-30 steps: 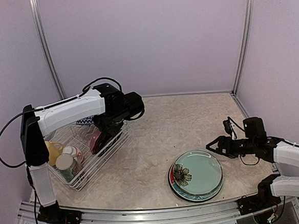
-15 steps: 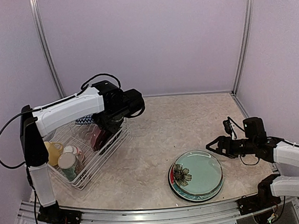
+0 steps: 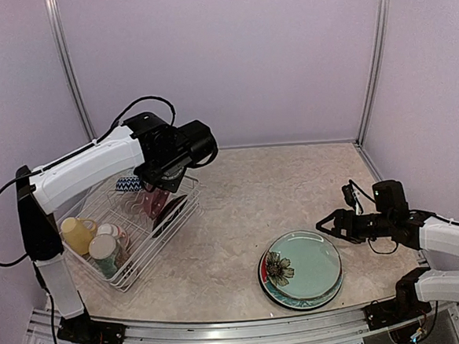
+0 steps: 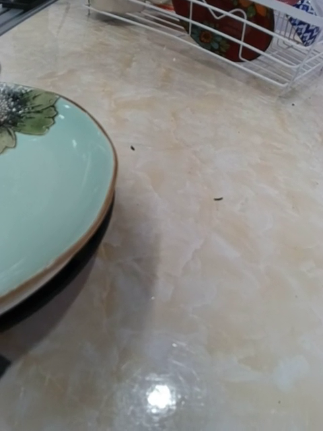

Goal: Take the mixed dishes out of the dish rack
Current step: Grab the plate from the dish rack.

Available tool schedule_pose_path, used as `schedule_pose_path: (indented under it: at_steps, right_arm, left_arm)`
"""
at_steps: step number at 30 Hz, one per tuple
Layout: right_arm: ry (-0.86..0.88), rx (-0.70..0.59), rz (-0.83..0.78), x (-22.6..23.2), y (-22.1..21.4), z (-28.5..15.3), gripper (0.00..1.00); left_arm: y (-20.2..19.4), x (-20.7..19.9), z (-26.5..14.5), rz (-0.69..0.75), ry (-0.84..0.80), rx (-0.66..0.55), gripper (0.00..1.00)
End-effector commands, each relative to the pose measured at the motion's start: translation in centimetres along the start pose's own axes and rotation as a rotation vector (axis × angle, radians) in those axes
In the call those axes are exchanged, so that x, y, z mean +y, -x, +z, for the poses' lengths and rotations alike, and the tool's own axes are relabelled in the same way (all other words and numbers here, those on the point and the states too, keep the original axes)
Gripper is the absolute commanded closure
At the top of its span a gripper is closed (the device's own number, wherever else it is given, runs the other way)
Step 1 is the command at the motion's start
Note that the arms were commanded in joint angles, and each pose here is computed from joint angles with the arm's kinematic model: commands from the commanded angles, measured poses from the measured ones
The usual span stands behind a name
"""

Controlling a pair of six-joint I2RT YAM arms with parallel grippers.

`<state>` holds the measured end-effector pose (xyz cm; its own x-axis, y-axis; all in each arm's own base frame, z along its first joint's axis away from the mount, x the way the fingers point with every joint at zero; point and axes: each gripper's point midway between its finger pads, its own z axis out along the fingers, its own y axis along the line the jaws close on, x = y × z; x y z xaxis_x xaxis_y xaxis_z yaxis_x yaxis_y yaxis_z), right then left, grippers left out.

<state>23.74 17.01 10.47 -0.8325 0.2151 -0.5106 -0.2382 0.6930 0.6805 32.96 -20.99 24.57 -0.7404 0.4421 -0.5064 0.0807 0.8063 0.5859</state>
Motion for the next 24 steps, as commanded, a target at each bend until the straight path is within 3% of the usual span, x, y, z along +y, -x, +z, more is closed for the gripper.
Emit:
schedule_pose_path:
  at_steps: [1, 11, 18, 24]
  right_arm:
    - [-0.004, -0.013, -0.002, -0.1, 0.4, 0.0, 0.13]
    - [-0.002, -0.009, -0.001, -0.1, 0.5, 0.2, 0.13]
    - [-0.004, -0.009, -0.001, -0.1, 0.6, 0.3, 0.13]
    - [-0.006, -0.011, -0.007, 0.1, 1.0, 0.3, 0.13]
  left_arm:
    - [-1.8, 6.0, -3.2, 0.054, 0.111, 0.015, 1.00]
    - [-1.4, 7.8, -4.4, -0.025, 0.100, -0.035, 1.00]
    - [-0.3, 10.9, -6.0, -0.181, 0.111, -0.114, 1.00]
    - [1.0, 12.2, -7.7, -0.346, -0.043, -0.223, 1.00]
